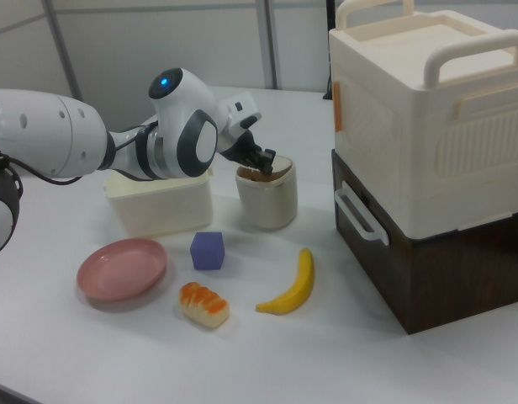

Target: Close the trash can

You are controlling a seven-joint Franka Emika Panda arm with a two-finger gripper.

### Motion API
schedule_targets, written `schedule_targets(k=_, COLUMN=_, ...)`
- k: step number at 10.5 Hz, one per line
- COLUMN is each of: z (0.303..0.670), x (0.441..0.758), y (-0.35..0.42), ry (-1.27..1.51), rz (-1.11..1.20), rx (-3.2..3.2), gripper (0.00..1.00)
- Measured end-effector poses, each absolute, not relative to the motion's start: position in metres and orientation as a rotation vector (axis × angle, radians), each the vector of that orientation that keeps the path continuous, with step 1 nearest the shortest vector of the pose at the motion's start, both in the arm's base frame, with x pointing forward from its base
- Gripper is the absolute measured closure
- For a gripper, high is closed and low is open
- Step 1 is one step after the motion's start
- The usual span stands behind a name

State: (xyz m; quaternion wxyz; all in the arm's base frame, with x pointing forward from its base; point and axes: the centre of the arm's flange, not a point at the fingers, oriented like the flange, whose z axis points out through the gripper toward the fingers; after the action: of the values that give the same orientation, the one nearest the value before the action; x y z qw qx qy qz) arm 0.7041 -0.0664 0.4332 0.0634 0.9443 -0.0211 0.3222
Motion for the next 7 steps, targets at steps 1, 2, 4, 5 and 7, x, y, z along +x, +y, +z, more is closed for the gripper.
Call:
schedule_targets(k=1, z=0.430, x=0.703, y=-0.066, ry=-0.053, rz=0.961, rx=2.852, gripper=0.99)
schedule_targets(k=2, z=0.425, x=0.701, y=-0.066, ry=-0.032, rz=0.946, rx=2.845, gripper=0.99)
schedule_targets(k=4, z=0.418, x=0.699, y=-0.067, ry=-0.011, rz=0.921, rx=2.840, gripper=0.99)
schedule_targets(k=5, z=0.417, x=0.698, y=-0.067, ry=-0.010, rz=0.919, rx=2.840, gripper=0.99)
schedule_targets(k=7, z=0.416, x=0.698, y=-0.067, ry=-0.009, rz=0.915, rx=2.841, gripper=0.99)
